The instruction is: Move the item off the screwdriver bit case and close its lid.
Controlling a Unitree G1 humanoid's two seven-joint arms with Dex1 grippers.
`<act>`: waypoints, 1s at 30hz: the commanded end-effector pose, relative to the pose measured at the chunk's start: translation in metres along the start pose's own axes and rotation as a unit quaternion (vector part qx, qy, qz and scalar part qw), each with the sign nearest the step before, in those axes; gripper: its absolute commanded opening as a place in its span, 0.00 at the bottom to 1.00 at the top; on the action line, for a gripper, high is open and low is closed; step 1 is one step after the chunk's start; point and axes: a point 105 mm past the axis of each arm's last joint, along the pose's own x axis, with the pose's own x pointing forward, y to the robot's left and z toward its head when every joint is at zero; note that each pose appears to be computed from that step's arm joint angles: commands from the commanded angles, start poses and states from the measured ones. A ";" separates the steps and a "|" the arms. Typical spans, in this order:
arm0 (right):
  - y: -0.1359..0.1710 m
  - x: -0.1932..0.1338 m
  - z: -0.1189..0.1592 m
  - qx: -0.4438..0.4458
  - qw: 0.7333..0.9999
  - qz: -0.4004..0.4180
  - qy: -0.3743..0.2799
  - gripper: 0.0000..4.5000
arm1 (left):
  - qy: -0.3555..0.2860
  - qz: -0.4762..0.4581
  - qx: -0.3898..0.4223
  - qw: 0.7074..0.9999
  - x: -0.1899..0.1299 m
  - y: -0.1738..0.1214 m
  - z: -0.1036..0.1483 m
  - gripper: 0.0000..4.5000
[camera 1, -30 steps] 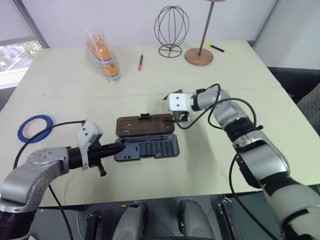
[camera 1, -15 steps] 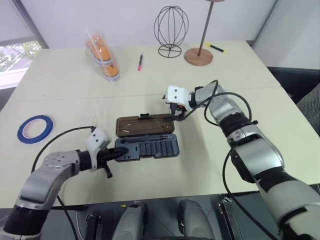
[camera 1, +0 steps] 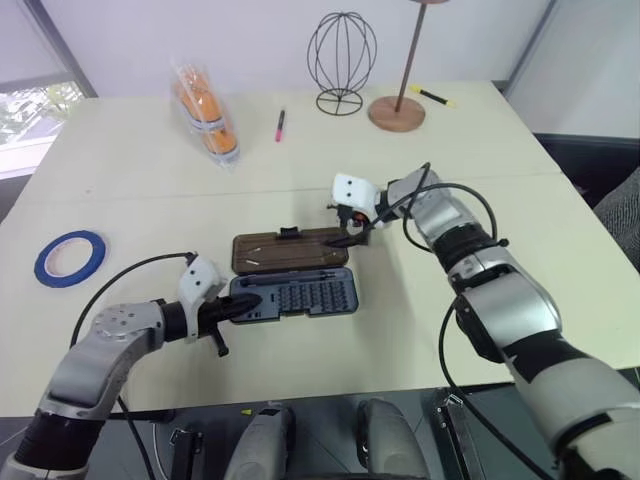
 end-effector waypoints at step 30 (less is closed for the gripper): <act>0.007 0.007 -0.014 0.080 0.997 0.014 0.008 0.01 | 0.014 0.009 0.000 1.000 -0.002 -0.004 -0.005 0.00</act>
